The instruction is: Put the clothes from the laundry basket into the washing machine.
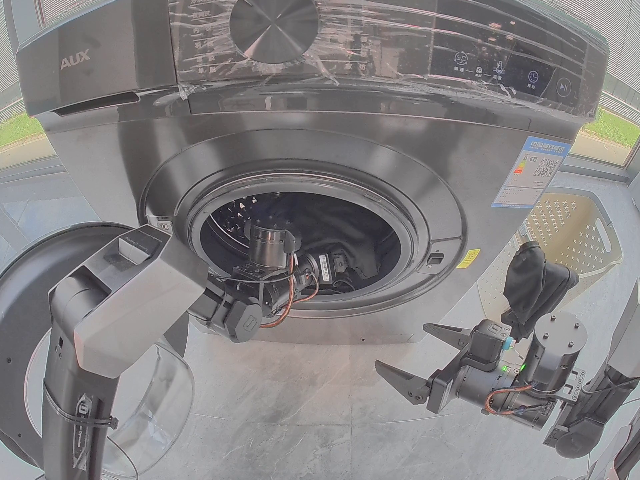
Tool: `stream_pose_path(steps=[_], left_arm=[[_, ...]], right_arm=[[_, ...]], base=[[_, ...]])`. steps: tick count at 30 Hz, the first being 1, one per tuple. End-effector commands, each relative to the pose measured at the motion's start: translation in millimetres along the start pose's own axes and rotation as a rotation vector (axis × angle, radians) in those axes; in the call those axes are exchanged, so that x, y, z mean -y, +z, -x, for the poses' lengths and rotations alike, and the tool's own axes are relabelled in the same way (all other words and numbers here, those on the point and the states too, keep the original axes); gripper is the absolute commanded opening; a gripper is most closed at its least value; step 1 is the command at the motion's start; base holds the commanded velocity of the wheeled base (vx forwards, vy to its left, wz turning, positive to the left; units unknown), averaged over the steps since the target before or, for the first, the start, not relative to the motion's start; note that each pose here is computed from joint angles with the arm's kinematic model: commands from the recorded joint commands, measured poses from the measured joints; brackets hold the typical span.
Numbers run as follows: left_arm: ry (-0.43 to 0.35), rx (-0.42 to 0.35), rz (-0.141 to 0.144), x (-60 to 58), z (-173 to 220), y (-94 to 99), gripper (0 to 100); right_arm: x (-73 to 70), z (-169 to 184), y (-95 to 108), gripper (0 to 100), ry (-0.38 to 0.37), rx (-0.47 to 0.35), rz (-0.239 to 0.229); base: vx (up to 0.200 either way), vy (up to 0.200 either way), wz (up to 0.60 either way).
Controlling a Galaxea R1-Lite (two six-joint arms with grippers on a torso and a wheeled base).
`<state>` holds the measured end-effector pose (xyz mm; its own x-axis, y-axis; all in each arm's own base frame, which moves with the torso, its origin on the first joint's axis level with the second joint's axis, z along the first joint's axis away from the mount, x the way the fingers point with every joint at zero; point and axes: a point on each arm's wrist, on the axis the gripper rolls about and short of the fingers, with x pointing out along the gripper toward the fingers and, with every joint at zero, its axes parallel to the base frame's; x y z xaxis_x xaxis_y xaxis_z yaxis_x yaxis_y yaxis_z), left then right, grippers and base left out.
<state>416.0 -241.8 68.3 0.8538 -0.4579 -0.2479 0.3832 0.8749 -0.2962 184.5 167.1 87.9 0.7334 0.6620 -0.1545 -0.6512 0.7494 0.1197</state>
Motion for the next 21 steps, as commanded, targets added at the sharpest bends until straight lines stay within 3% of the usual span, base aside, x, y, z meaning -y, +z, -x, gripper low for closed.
stream_pose_path(steps=[1, 6, 7, 10, 15, 19, 21], left_arm=[[-0.002, -0.057, -0.006, 3.5, 7, -9.2, 100], [-0.005, -0.073, -0.015, 3.1, 2, -18.4, 100], [-0.004, -0.076, -0.02, 2.4, 1, -20.7, 0], [0.0, -0.089, -0.047, -1.2, -2, -27.5, 0], [-0.004, -0.074, -0.05, -0.5, -6, -25.8, 0], [-0.022, 0.023, -0.035, 7.2, -12, -3.0, 0], [-0.03, 0.089, -0.007, 10.0, -17, 10.2, 0]], right_arm=[[0.1, -1, -1, 100, 0.0, -0.004, -0.001], [0.2, -2, -2, 100, -0.001, -0.009, -0.001], [0.2, -2, -2, 100, -0.001, -0.009, -0.001], [0.2, -2, -2, 100, -0.001, -0.009, -0.001], [0.0, -3, -1, 100, 0.0, -0.003, -0.001], [-0.4, -3, -1, 100, 0.002, -0.002, -0.001], [-0.4, -3, -1, 100, 0.002, -0.002, -0.001]], base=[[0.0, 0.0, 0.0], [0.0, 0.0, 0.0], [0.0, 0.0, 0.0], [0.0, 0.0, 0.0], [0.0, 0.0, 0.0], [0.0, 0.0, 0.0], [0.0, 0.0, 0.0]])
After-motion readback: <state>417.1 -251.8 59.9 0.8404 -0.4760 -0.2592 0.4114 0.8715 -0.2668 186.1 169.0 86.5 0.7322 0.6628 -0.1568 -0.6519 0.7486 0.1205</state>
